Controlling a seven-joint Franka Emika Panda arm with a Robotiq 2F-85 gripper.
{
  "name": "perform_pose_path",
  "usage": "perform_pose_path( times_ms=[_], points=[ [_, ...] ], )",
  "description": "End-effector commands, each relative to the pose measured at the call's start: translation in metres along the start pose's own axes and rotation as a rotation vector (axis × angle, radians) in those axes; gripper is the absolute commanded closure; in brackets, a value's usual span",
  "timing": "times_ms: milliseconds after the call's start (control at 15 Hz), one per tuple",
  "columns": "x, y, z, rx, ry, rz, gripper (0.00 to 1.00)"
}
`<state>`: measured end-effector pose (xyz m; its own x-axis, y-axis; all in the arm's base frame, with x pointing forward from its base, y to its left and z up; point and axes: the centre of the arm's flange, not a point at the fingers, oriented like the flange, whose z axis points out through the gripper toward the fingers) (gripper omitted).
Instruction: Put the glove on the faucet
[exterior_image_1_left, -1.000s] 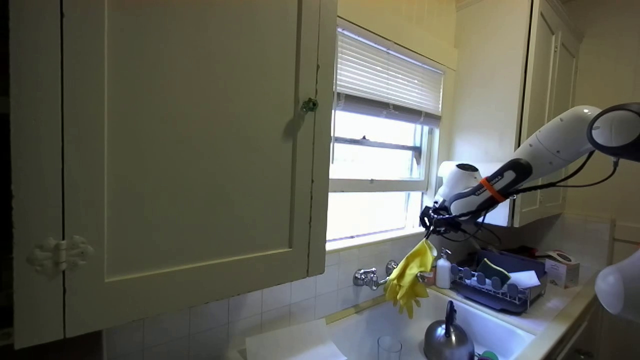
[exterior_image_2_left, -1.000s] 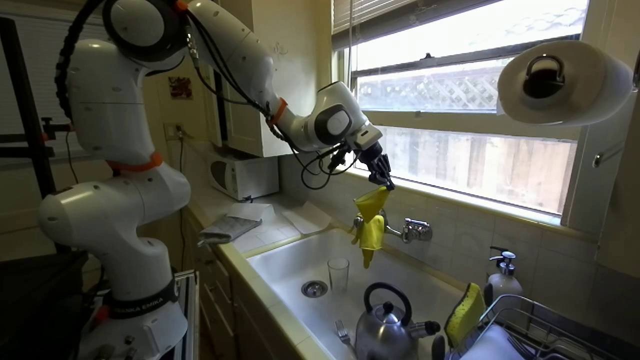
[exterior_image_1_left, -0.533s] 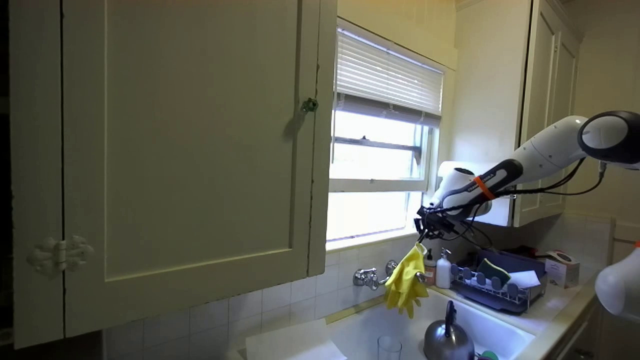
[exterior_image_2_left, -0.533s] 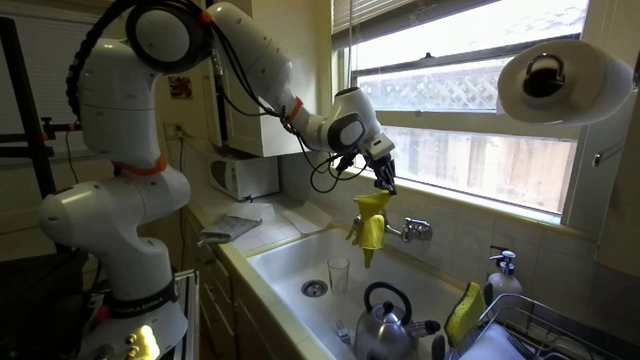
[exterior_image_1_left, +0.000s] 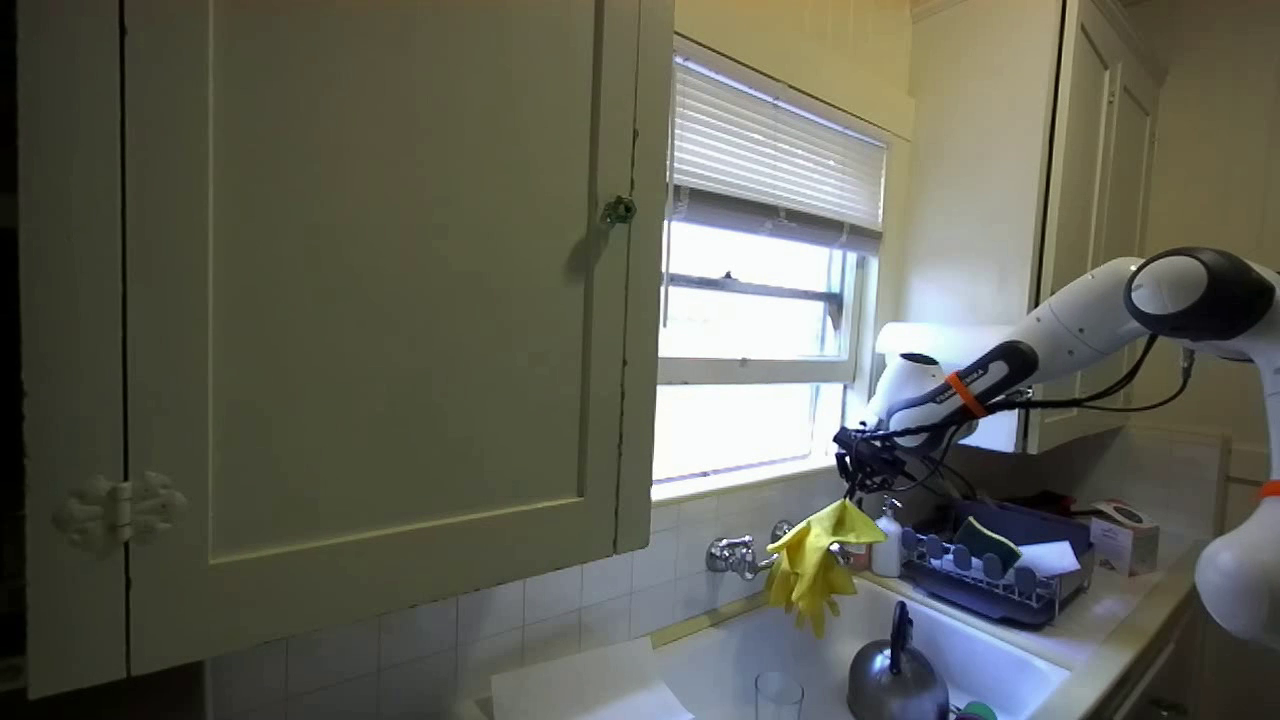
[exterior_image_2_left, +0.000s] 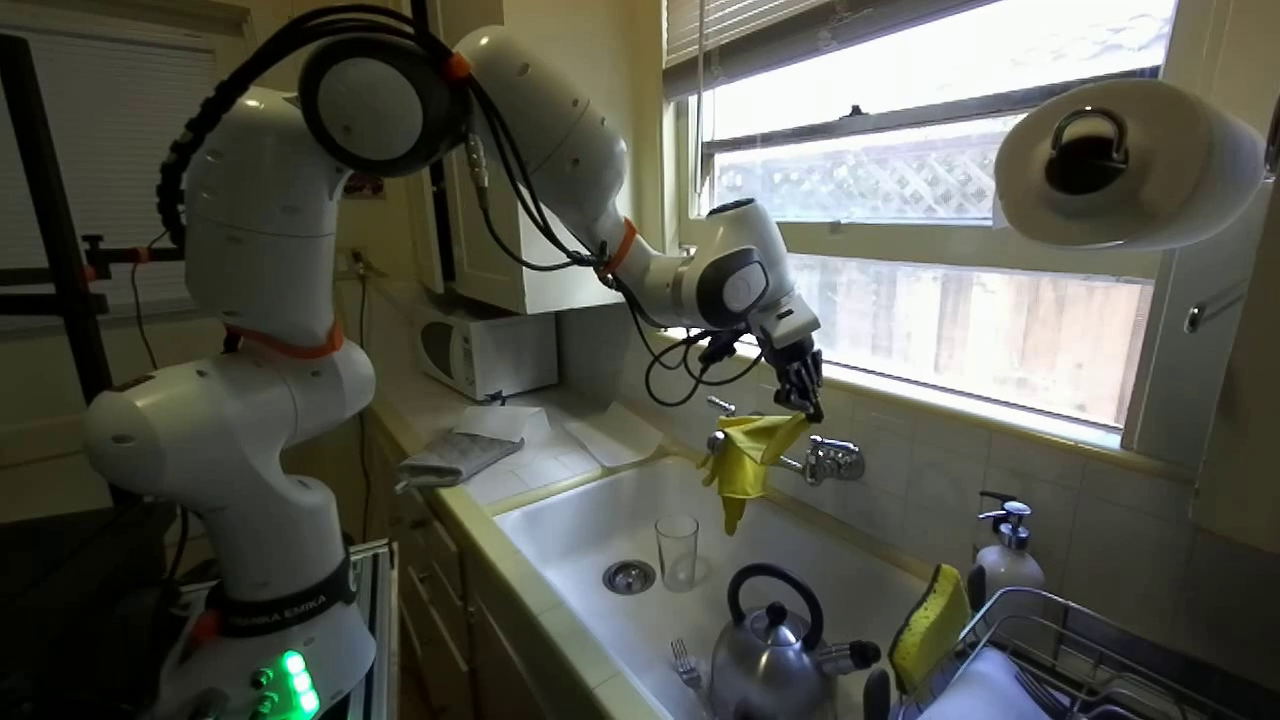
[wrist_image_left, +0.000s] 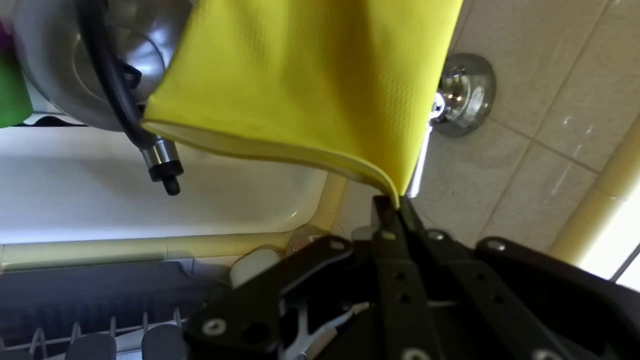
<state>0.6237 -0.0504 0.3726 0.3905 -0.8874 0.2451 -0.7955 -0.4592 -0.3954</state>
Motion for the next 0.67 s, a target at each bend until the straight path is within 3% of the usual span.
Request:
perform_pose_path(
  times_ms=[0, 333, 600],
  points=[
    [0.001, -0.019, 0.025, -0.043, 0.030, 0.019, 0.71],
    [-0.007, -0.021, 0.019, -0.127, 0.052, 0.006, 0.34],
    [-0.007, -0.015, -0.030, -0.120, 0.090, -0.023, 0.05]
  ],
)
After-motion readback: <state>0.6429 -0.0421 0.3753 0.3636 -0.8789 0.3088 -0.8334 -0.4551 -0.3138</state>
